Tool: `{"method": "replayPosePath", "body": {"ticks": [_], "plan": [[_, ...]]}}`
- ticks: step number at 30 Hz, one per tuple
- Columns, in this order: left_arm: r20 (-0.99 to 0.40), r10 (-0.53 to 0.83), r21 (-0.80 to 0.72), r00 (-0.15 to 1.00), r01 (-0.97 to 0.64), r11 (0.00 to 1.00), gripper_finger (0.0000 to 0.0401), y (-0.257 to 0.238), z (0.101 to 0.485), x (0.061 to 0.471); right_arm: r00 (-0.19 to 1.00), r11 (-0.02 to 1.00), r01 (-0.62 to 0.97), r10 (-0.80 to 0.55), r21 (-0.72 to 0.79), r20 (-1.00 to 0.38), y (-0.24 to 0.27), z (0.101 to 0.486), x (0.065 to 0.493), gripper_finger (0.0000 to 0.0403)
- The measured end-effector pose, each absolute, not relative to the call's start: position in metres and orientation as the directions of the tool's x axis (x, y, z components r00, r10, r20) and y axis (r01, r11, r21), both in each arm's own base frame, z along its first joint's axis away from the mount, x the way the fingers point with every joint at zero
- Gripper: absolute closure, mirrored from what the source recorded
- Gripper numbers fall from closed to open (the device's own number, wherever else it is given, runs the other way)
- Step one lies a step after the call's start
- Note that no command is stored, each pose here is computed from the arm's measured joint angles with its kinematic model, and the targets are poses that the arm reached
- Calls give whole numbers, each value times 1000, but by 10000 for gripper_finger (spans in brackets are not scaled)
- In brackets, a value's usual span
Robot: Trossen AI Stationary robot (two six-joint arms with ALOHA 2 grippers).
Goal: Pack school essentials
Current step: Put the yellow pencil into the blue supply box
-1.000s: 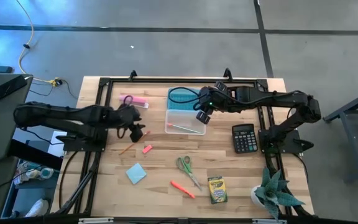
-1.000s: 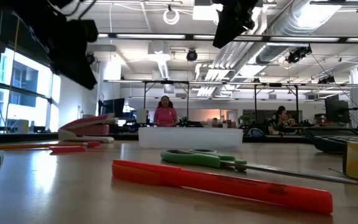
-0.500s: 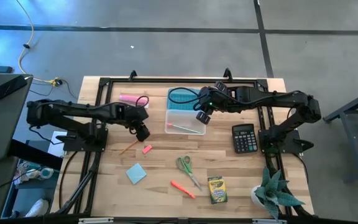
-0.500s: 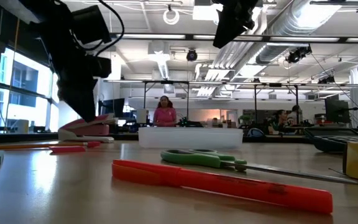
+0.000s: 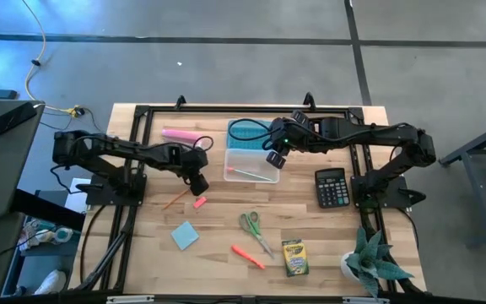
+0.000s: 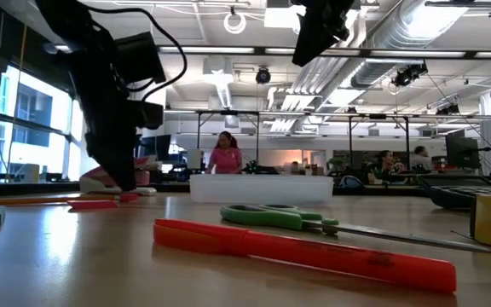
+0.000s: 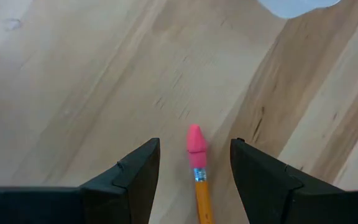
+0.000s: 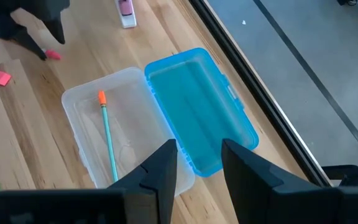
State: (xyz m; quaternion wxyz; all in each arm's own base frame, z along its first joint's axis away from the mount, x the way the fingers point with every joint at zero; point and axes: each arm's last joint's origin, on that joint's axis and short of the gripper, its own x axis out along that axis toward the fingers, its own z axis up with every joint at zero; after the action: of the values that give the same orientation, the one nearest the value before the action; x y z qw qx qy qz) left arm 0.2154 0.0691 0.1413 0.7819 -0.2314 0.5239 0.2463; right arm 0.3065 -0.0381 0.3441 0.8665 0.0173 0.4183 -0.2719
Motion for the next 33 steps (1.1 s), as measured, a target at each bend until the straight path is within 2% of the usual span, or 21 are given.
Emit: {"method": "replayPosePath", "body": {"ticks": [10, 21, 25, 28, 33], "plan": [[-954, 133, -72, 268, -636, 769, 227, 70, 126, 219, 502, 852, 486, -457, -198, -734, -38, 344, 307, 284], [-955, 142, -49, 260, -610, 791, 349, 71, 125, 218, 502, 852, 485, -457, -198, -734, -38, 344, 307, 284], [-954, 144, -44, 263, -595, 802, 383, 71, 125, 219, 502, 851, 487, -457, -196, -734, -38, 344, 307, 284], [-954, 148, -39, 262, -595, 803, 389, 71, 125, 219, 502, 849, 493, -457, -191, -734, -38, 344, 307, 284], [-951, 149, -40, 271, -586, 809, 375, 72, 131, 223, 502, 848, 496, -457, -188, -734, -38, 344, 307, 284]]}}
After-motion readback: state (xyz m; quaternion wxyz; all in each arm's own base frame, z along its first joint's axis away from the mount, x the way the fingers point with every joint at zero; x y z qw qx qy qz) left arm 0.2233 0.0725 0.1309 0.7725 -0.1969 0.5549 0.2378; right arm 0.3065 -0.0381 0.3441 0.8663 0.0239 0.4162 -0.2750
